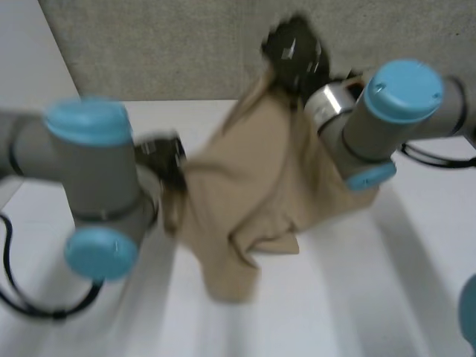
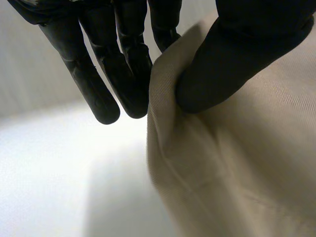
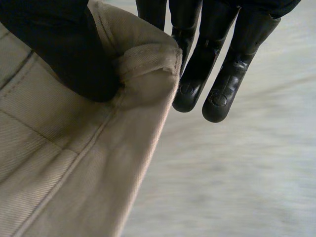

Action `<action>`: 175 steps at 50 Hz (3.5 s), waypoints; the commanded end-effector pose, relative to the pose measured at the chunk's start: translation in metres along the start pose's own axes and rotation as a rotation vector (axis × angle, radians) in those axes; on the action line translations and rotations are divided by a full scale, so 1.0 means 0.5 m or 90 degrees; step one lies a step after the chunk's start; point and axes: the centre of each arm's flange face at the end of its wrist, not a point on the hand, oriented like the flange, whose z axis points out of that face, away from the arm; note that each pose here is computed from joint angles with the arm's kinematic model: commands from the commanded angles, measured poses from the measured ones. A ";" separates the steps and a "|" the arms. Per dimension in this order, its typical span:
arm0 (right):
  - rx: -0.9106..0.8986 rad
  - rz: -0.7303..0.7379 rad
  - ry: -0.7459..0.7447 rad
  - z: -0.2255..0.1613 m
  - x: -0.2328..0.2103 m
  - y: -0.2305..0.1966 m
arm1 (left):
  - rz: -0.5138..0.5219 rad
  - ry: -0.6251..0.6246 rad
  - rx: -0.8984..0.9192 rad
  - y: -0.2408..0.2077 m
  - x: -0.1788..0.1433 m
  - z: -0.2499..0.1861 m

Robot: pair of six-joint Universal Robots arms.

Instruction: Fold the shorts.

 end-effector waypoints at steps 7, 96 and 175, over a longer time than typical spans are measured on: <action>0.162 0.097 0.252 0.034 0.247 -0.151 | -0.056 -0.023 0.492 -0.380 -0.018 -0.047; -0.534 0.445 -0.209 -0.433 -0.017 0.121 | -0.023 -0.001 -0.270 0.202 -0.102 -0.103; -0.366 0.255 -0.150 -0.309 0.232 -0.123 | 0.424 0.057 0.125 -0.152 -0.048 -0.202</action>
